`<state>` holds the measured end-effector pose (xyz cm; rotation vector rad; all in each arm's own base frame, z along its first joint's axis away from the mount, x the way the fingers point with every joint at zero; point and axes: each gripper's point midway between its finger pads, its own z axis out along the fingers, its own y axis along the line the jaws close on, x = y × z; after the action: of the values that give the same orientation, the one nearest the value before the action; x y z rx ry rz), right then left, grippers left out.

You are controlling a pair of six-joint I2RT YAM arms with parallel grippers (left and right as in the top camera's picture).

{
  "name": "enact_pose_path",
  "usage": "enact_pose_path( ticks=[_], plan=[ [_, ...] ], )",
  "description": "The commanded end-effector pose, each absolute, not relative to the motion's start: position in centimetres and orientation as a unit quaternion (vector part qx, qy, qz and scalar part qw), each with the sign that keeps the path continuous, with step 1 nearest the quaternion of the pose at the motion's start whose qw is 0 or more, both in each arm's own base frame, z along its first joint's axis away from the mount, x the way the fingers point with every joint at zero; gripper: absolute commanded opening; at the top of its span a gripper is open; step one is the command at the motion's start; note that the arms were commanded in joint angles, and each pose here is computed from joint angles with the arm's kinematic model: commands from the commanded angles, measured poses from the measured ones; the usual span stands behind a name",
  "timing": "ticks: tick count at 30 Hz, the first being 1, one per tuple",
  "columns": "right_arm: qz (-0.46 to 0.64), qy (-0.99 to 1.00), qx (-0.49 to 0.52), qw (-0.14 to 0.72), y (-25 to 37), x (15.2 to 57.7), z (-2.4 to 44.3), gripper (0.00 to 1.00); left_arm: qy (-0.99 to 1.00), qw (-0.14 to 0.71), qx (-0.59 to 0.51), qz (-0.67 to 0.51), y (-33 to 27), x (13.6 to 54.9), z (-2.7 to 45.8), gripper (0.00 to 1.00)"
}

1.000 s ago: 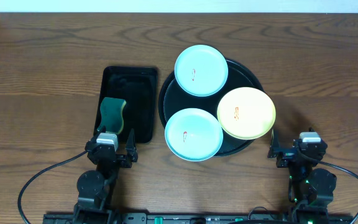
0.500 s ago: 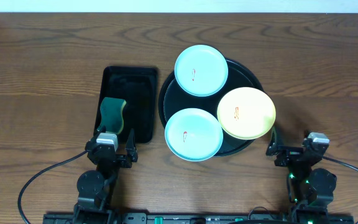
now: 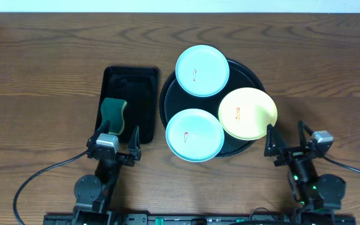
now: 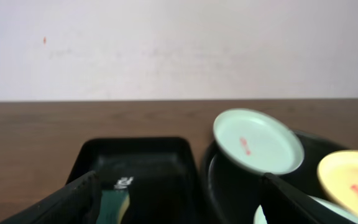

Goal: Clean dirty plates on tray and stack at the side

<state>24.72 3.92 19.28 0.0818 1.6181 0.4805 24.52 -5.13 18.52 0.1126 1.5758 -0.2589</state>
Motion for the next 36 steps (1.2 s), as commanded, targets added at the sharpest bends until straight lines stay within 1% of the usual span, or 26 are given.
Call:
enact_pose_path(
  ticks=[1, 4, 7, 11, 13, 15, 18, 23, 26, 29, 30, 31, 32, 34, 36],
  plan=[
    [0.212, 0.690, -0.009, 0.692, 4.8, 23.7, 25.8, 0.99, 0.673, 0.724, 0.055, -0.138, -5.6, 23.9, 23.8, 0.82],
    [0.208, 0.706, -0.033, 0.676, 5.4, 23.2, 29.4, 0.99, 0.688, 0.709, 0.045, -0.148, -5.7, 24.1, 26.2, 0.82],
    [0.219, 0.735, -0.033, 0.641, 5.8, 23.6, 32.5, 0.99, 0.725, 0.666, 0.057, -0.166, -6.6, 24.4, 28.3, 0.82],
    [0.250, 0.779, -0.033, 0.574, 6.7, 24.9, 35.6, 0.99, 0.796, 0.574, 0.065, -0.180, -7.7, 25.4, 29.8, 0.82],
    [0.252, 0.807, -0.022, 0.534, 6.7, 25.9, 36.3, 0.99, 0.829, 0.524, 0.066, -0.186, -8.2, 26.0, 30.2, 0.82],
    [0.241, 0.831, -0.033, 0.501, 6.6, 26.8, 36.5, 0.99, 0.855, 0.475, 0.068, -0.197, -8.8, 26.6, 30.8, 0.82],
    [0.225, 0.861, -0.057, 0.452, 6.6, 28.1, 36.0, 0.99, 0.885, 0.415, 0.063, -0.199, -9.2, 27.8, 31.2, 0.82],
    [0.250, 0.885, -0.032, 0.392, 6.8, 30.1, 33.8, 0.99, 0.911, 0.357, 0.055, -0.197, -9.6, 30.0, 29.7, 0.82],
    [0.265, 0.895, -0.007, 0.359, 7.0, 30.7, 32.4, 0.99, 0.920, 0.321, 0.058, -0.217, -10.4, 29.6, 28.4, 0.82],
    [0.266, 0.901, -0.030, 0.340, 7.4, 31.2, 31.1, 0.99, 0.927, 0.294, 0.059, -0.228, -10.8, 29.0, 27.5, 0.82],
    [0.261, 0.905, -0.047, 0.333, 7.6, 31.3, 30.6, 0.98, 0.929, 0.288, 0.057, -0.226, -10.7, 28.8, 27.3, 0.82],
    [0.253, 0.911, -0.070, 0.318, 8.2, 31.2, 29.6, 0.94, 0.932, 0.285, 0.054, -0.219, -10.5, 28.8, 27.1, 0.82],
    [0.248, 0.916, -0.077, 0.305, 8.5, 31.2, 28.8, 0.93, 0.935, 0.283, 0.050, -0.208, -10.1, 28.8, 26.9, 0.82],
    [0.228, 0.932, -0.088, 0.269, 9.3, 31.1, 26.8, 0.84, 0.942, 0.279, 0.040, -0.182, -9.2, 28.7, 26.3, 0.82],
    [0.207, 0.944, -0.103, 0.235, 10.4, 31.1, 24.9, 0.80, 0.953, 0.263, 0.022, -0.146, -7.9, 28.6, 25.1, 0.82]
  ],
)
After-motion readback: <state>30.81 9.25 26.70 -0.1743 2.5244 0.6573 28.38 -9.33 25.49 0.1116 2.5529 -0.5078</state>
